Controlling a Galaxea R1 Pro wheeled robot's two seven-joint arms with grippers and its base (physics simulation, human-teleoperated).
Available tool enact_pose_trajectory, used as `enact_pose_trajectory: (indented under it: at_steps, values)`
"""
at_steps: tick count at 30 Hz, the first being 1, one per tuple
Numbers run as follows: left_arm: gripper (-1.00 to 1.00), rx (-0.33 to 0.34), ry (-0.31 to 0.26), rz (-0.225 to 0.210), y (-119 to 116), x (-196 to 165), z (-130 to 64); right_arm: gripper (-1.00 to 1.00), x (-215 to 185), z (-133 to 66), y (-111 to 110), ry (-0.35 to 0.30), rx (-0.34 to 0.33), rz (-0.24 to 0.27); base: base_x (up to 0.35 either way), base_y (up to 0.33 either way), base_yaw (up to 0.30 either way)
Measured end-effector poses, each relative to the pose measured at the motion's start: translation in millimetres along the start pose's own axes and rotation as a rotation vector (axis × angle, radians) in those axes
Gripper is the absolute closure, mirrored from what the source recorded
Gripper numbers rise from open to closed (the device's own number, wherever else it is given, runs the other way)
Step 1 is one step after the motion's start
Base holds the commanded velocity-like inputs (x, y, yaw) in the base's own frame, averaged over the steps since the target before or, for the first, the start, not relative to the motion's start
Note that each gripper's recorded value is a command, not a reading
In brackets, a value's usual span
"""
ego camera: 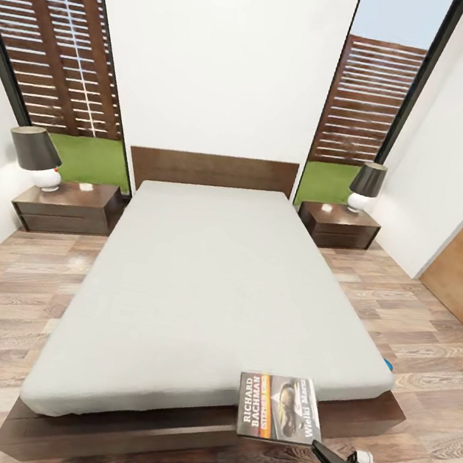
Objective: In the bedroom, move the book from the bed onto either nightstand, and place the two sandals side by side next to the bed.
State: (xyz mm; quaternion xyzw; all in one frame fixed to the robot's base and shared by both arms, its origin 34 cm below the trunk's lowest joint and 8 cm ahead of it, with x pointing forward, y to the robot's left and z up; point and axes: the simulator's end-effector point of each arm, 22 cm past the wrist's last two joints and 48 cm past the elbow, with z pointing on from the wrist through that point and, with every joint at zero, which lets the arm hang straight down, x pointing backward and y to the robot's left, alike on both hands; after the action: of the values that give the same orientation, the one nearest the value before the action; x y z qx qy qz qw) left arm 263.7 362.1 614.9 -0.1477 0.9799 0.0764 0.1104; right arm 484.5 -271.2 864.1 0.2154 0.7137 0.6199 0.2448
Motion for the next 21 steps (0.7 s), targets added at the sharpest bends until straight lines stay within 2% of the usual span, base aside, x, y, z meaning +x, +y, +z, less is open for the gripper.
enact_pose_trajectory:
  at_steps: [9,21]
  values:
    - [-1.00,0.000,0.001,0.000,0.2,0.5,-0.1,1.00,10.5,-27.0,-13.8,-0.004,0.050,0.017,0.000,0.000,-0.001]
    - [-1.00,0.003,-0.008,-0.001,-0.9,-3.4,-0.8,1.00,14.2,-33.3,-14.1,-0.009,0.055,0.017,0.000,0.000,-0.075]
